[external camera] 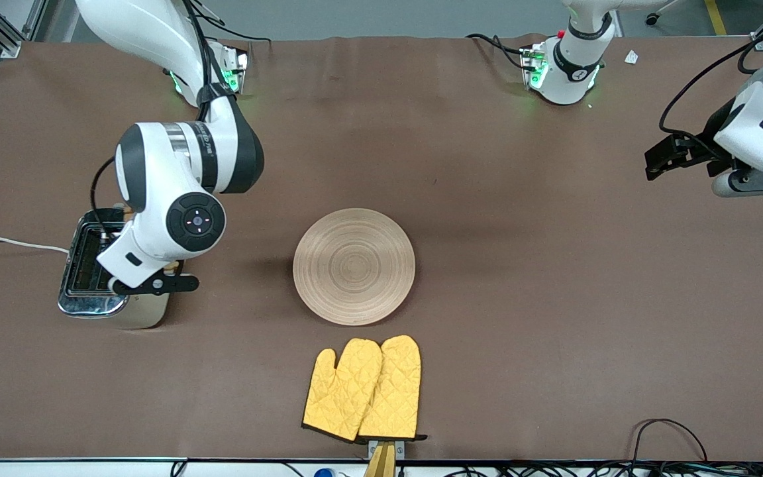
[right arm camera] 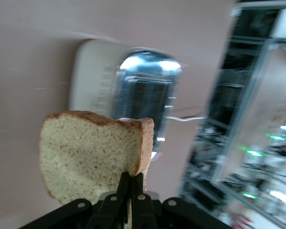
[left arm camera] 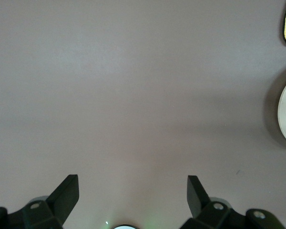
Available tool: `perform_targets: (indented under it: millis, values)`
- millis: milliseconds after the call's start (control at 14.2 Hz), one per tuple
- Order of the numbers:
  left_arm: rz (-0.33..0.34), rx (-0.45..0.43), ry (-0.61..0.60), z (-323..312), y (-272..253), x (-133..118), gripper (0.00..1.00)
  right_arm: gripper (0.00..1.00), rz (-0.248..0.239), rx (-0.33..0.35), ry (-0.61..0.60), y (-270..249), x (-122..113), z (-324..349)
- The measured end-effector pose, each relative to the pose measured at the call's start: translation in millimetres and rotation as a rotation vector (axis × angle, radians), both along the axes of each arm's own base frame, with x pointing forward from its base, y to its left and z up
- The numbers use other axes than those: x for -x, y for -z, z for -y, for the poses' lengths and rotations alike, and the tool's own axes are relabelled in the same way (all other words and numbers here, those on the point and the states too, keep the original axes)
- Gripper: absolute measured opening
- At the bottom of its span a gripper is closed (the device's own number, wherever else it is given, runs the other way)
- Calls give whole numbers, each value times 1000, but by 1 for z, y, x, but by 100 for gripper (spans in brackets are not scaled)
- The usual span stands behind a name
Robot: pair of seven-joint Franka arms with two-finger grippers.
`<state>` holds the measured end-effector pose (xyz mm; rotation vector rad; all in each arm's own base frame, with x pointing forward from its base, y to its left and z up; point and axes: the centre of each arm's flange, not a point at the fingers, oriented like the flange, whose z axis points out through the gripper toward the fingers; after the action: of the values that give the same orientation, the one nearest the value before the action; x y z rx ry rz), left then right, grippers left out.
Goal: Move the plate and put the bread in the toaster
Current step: 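Lift the bread and carry it over the toaster with the right gripper, then lower the bread into the toaster slot and open the right gripper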
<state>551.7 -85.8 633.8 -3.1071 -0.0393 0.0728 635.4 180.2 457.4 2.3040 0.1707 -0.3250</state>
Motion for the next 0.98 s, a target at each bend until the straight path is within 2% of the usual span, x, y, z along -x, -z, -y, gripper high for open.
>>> perform_targets:
  millis: [211, 351, 703, 984]
  values:
    - [20, 1, 5, 3, -11, 5, 100, 5, -10, 123, -36, 0, -5, 15]
    - [23, 1, 11, 6, -12, 6, 100, 5, -17, 170, -45, 8, -9, 28]
    - [5, -2, 21, 11, -11, 9, 100, 5, -19, 171, -59, 39, -25, 79]
    - [-7, -4, 24, 13, -10, 11, 100, 5, -18, 178, -77, 50, -28, 94]
